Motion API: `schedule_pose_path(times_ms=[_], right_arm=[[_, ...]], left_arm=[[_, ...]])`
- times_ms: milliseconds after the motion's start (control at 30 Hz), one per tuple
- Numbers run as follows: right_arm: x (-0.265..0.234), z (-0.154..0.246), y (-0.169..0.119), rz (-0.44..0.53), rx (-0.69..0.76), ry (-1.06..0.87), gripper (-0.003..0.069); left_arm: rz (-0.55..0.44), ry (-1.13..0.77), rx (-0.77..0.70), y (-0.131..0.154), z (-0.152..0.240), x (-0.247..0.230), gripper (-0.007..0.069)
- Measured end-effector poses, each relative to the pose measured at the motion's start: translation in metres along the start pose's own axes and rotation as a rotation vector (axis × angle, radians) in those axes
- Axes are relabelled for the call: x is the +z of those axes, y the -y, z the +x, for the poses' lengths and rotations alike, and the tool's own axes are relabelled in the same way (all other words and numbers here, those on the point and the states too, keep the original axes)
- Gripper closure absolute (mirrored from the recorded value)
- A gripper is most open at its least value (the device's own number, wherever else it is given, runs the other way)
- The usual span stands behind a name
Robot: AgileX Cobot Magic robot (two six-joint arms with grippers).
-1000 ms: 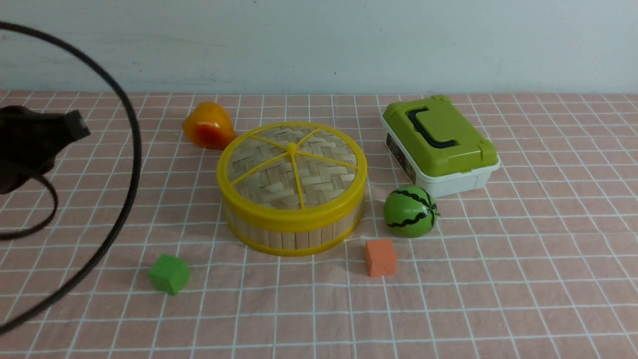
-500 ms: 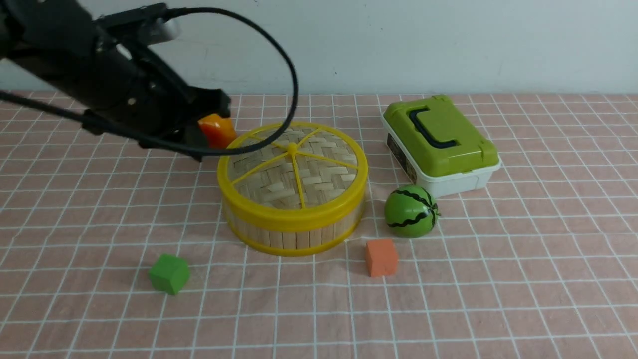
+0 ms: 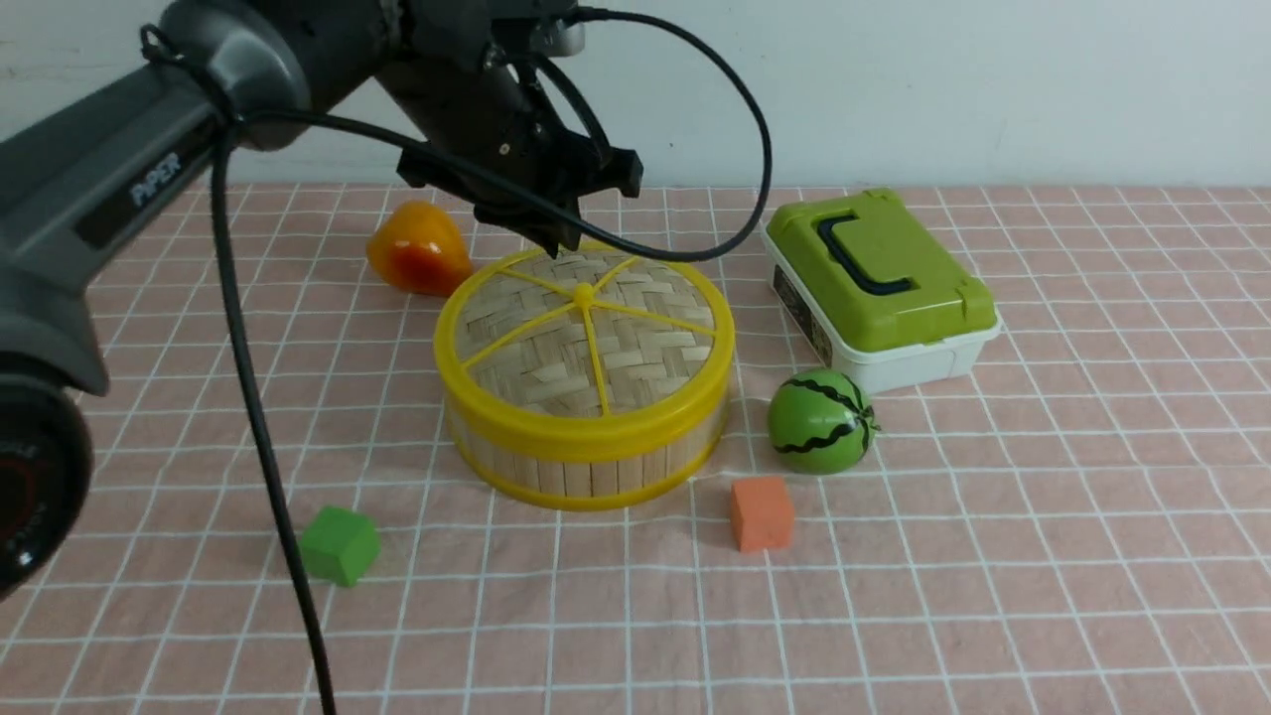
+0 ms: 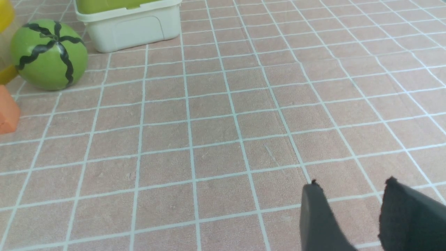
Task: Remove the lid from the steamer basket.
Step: Use the left arm to lift the lid of the steamer
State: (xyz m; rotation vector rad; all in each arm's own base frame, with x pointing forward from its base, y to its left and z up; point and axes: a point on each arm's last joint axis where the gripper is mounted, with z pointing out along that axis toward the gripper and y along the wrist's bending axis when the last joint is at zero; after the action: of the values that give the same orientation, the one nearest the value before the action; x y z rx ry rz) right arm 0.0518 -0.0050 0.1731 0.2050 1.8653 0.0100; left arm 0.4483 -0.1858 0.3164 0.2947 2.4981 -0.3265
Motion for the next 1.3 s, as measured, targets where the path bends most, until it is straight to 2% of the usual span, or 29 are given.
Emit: schedule_pose_path(times_ms=[100,233,500,600,733,867,967,1067,1100,1300], right_arm=[[0.0,0.0,0.0,0.0,0.0,0.0,0.0418],[0.0,0.0,0.0,0.0,0.0,0.0,0.0418],[0.0,0.0,0.0,0.0,0.0,0.0,0.0418],[0.0,0.0,0.0,0.0,0.0,0.0,0.0418],[0.0,0.0,0.0,0.0,0.0,0.0,0.0418],[0.0,0.0,0.0,0.0,0.0,0.0,0.0418],[0.0,0.0,0.0,0.0,0.0,0.0,0.0418],[0.0,0.0,0.0,0.0,0.0,0.0,0.0418],[0.0,0.0,0.0,0.0,0.0,0.0,0.0418],[0.0,0.0,0.0,0.0,0.0,0.0,0.0418]], left_arm=[[-0.003,-0.018,0.012,-0.001,0.001,0.017,0.0367],[-0.021,-0.06,0.019,-0.004,0.008,0.041,0.0306],[-0.061,-0.049,0.098,0.01,0.011,0.045,0.0312],[-0.103,-0.04,0.153,0.017,0.012,0.048,0.0314],[-0.119,-0.041,0.141,0.016,0.014,0.056,0.0314],[-0.126,-0.049,0.126,0.015,0.016,0.06,0.0347],[-0.128,-0.049,0.117,0.015,0.016,0.06,0.0404],[-0.133,-0.048,0.111,0.014,0.016,0.06,0.0508],[-0.133,-0.048,0.111,0.014,0.016,0.06,0.0522],[-0.133,-0.044,0.11,0.014,0.015,0.058,0.0519]])
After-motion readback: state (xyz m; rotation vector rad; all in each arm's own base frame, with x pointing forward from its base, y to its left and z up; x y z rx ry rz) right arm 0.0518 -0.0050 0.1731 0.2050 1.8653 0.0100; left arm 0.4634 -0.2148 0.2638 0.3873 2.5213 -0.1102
